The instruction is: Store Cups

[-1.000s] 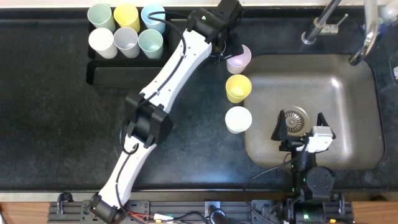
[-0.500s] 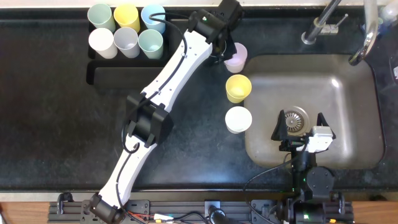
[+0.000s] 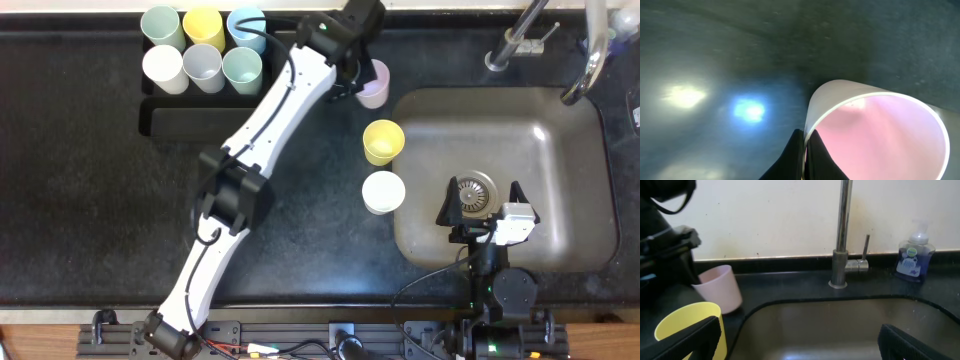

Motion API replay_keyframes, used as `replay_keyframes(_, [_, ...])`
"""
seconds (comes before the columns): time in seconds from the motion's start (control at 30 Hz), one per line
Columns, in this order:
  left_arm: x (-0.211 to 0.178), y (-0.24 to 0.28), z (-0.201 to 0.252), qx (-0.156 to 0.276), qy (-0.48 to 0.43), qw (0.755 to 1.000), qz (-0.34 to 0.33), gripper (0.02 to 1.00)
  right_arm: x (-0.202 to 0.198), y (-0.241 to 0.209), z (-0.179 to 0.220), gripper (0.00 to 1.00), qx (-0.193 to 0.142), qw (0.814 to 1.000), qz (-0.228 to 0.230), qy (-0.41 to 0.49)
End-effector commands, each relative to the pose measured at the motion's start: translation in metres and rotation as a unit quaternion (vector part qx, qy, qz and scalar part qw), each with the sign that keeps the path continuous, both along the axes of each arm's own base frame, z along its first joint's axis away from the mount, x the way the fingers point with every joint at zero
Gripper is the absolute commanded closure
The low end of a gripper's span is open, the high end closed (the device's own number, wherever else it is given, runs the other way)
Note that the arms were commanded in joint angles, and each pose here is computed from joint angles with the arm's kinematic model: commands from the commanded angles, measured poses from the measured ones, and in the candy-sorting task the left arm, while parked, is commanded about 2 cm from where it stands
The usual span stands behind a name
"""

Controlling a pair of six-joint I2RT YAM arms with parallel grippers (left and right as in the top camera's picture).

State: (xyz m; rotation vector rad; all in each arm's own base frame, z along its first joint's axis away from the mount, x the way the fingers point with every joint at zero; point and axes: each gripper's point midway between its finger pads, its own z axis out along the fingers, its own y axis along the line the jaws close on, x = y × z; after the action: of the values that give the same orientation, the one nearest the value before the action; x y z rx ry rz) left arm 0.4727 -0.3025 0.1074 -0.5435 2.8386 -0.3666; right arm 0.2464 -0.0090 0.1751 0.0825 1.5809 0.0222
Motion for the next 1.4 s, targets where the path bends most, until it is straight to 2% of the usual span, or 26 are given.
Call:
replay_keyframes(0.03, [-0.005,0.055,0.123,-0.021,-0.083,0.995,0.047,0.982,0.000,0.000,-0.003,0.003,-0.002,1.000,0.000,0.000])
replay_keyframes(0.13, [-0.027,0.114,0.164,0.009,-0.088,0.992,0.091,0.982,0.000,0.000,-0.003,0.005,-0.002,1.000,0.000,0.000])
replay_keyframes(0.23, [-0.049,0.179,0.178,0.055,-0.070,0.985,0.145,0.980,0.000,0.000,-0.003,0.005,-0.002,1.000,0.000,0.000])
replay_keyframes(0.4, [-0.082,0.275,0.160,0.088,-0.005,0.967,0.240,0.982,0.000,0.000,-0.003,0.003,-0.002,1.000,0.000,0.000])
replay_keyframes(0.57, [-0.099,0.332,0.123,0.074,0.041,0.947,0.311,0.980,0.000,0.000,-0.003,0.003,-0.002,1.000,0.000,0.000])
replay_keyframes(0.87, [-0.101,0.380,0.078,0.033,0.069,0.923,0.376,0.980,0.000,0.000,-0.003,0.003,-0.002,1.000,0.000,0.000])
replay_keyframes(1.13, [-0.087,0.389,0.044,0.030,0.050,0.921,0.384,0.982,0.000,0.000,-0.003,0.003,-0.002,1.000,0.000,0.000])
replay_keyframes(1.4, [-0.083,0.391,0.030,0.040,0.044,0.921,0.384,0.982,0.000,0.000,-0.003,0.003,-0.002,1.000,0.000,0.000])
